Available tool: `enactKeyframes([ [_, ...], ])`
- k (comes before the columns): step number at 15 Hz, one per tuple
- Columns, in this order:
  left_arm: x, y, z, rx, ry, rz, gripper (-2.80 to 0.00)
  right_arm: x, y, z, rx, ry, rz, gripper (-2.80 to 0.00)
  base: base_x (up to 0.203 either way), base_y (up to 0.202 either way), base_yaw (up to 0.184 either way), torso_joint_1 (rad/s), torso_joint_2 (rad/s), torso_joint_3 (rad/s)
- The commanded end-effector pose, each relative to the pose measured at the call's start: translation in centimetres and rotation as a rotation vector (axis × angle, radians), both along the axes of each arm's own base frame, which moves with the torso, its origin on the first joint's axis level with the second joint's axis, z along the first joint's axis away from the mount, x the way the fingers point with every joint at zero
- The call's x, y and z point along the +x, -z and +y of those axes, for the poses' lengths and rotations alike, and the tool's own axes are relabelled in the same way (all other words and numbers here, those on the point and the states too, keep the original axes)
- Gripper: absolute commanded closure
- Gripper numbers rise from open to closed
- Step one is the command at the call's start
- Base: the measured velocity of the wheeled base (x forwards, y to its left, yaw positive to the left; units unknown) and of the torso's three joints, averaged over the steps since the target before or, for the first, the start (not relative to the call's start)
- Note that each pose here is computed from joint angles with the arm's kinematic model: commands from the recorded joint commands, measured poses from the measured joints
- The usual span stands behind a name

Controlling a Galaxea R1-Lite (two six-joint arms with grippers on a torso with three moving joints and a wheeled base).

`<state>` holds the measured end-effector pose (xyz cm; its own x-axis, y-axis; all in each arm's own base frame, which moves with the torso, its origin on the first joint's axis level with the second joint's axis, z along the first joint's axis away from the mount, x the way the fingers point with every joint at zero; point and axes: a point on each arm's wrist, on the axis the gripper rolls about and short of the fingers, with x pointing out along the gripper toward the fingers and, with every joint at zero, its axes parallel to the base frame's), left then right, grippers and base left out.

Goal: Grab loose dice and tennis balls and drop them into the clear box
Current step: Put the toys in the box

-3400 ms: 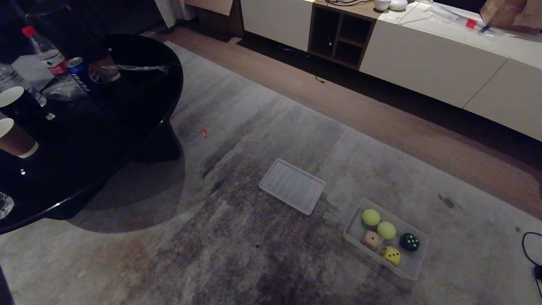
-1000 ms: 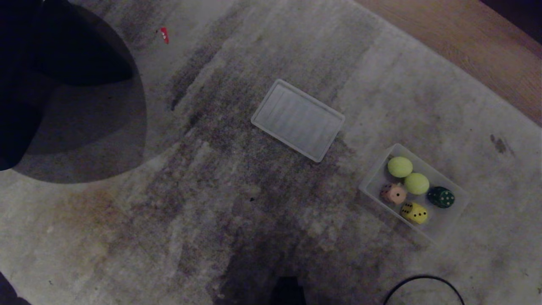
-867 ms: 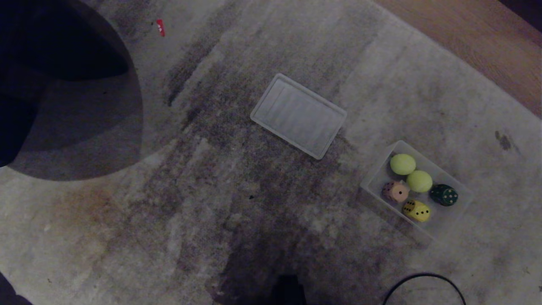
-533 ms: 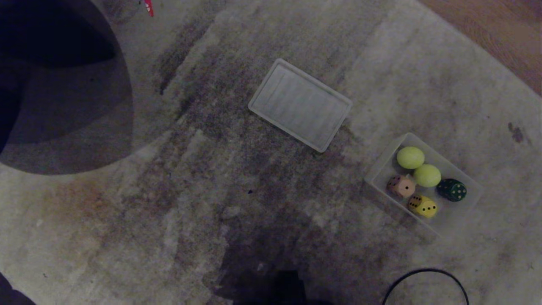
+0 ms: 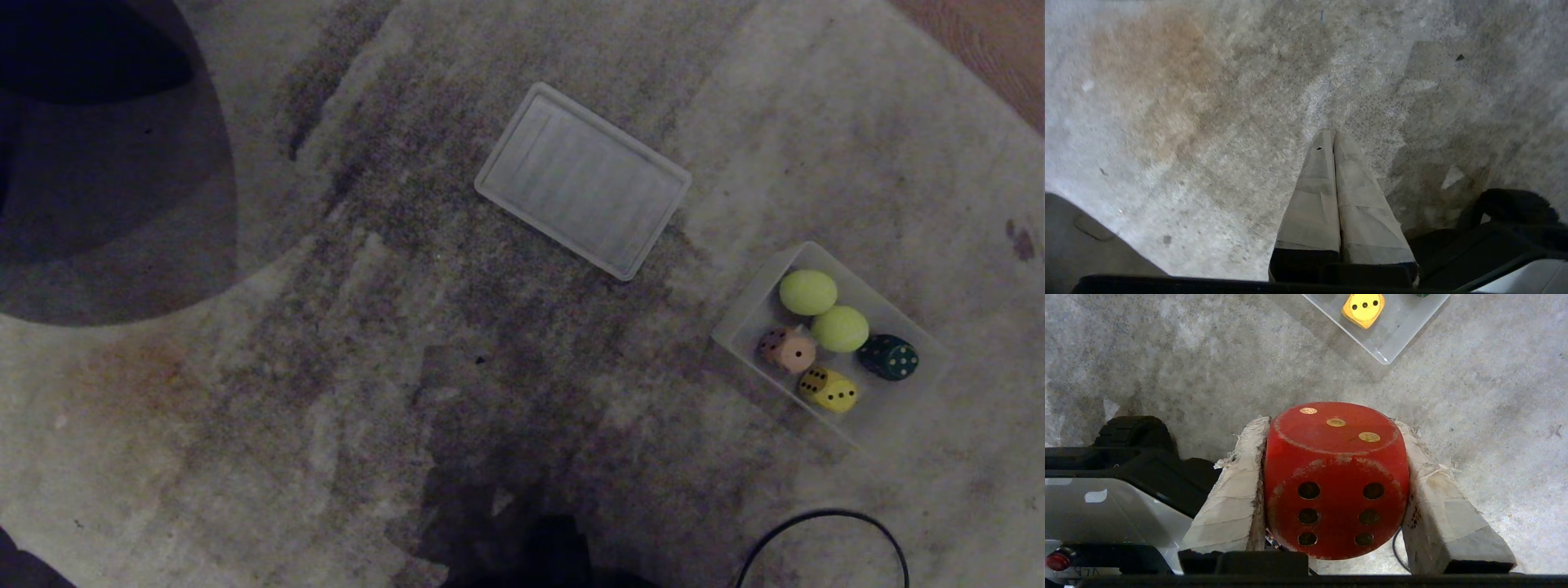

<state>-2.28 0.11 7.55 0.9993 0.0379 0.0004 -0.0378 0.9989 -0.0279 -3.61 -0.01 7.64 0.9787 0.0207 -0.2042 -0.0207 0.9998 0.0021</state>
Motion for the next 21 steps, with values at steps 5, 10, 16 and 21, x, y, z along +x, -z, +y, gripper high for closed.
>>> enactKeyframes([
  [5, 0.0, 0.0, 0.0, -0.006, 0.000, 0.003, 0.00, 1.3, -4.5, 0.0, 0.136, 0.046, 0.078, 0.00, 0.000, 0.000, 0.000, 0.000, 0.00, 0.000],
  [10, 0.0, 0.0, 0.0, -0.006, 0.000, 0.003, 0.00, 10.6, -9.2, -0.1, 0.229, 0.159, 0.222, 0.00, 0.000, 0.000, 0.000, 0.000, 0.00, 0.000],
  [16, 0.0, 0.0, 0.0, -0.006, 0.000, 0.003, 0.00, 24.2, -7.2, 0.1, 0.262, 0.187, 0.182, 0.00, 0.000, 0.000, 0.000, 0.000, 0.00, 0.000],
  [21, 0.0, 0.0, 0.0, -0.006, 0.000, 0.003, 0.00, 31.7, -4.6, 2.3, 0.291, 0.080, 0.045, 0.00, 0.000, 0.000, 0.000, 0.000, 0.00, 0.000],
])
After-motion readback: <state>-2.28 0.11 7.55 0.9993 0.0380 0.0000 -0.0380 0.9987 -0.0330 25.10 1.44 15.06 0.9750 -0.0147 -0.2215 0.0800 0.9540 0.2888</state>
